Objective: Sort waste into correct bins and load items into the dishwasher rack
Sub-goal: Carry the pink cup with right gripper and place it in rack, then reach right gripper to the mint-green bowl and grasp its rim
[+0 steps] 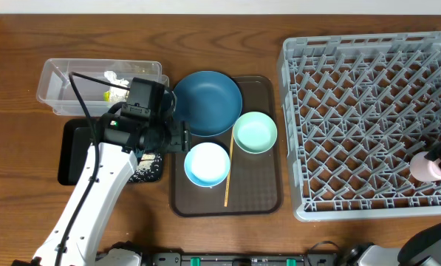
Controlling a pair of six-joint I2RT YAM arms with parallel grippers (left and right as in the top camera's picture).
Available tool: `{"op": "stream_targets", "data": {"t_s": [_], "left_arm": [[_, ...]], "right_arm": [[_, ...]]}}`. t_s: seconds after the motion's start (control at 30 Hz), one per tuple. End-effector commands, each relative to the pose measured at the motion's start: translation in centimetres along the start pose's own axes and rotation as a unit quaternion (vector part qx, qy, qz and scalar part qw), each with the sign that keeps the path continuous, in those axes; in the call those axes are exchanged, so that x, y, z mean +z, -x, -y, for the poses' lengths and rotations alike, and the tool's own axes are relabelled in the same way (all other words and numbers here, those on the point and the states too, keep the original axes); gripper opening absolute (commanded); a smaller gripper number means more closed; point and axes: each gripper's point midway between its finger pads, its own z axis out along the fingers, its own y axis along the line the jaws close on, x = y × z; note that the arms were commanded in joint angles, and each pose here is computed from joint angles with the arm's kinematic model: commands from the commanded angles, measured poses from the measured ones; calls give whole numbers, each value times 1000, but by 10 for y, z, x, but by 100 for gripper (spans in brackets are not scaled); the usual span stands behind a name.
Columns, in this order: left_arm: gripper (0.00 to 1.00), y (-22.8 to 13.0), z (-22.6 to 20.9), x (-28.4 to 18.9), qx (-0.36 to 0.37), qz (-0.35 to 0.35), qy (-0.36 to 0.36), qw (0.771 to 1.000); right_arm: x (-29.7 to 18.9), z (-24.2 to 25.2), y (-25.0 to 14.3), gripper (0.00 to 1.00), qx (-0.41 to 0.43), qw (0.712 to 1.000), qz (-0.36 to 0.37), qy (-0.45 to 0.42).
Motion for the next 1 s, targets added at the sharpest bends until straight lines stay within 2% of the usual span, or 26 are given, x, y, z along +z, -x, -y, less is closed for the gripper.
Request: {"op": "stream_targets", "data": {"t_s": [0.0,0.07,0.23,0.33,0.47,0.53,0.67,0.8,0.97], "left_arm": [[74,1,-3,-1,1,2,8,1000],[74,1,-3,-1,1,2,8,1000],[75,1,-3,-1,1,2,8,1000],[75,1,-3,-1,1,2,8,1000],[75,0,-3,-1,1,0,9,1000],[80,0,-3,-1,1,1,9,1000],[80,0,-3,-1,1,0,9,1000],[80,0,-4,-1,1,0,9,1000],[81,0,-4,-1,1,-1,9,1000]], "right_arm": [[2,-2,-1,57,0,1000,-4,10],[2,-6,-1,67,0,1000,-6,24],[0,-15,0,73,0,999,-6,47],[-5,-21,0,75,-2,998,-6,65],[-25,-53,-2,73,-51,988,0,145],[-39,-78,-7,72,-100,975,9,196],[-64,-131,-33,72,-228,934,26,276],[-73,-176,-67,72,-337,893,29,297],[-76,-235,-126,71,-459,827,15,323]]}}
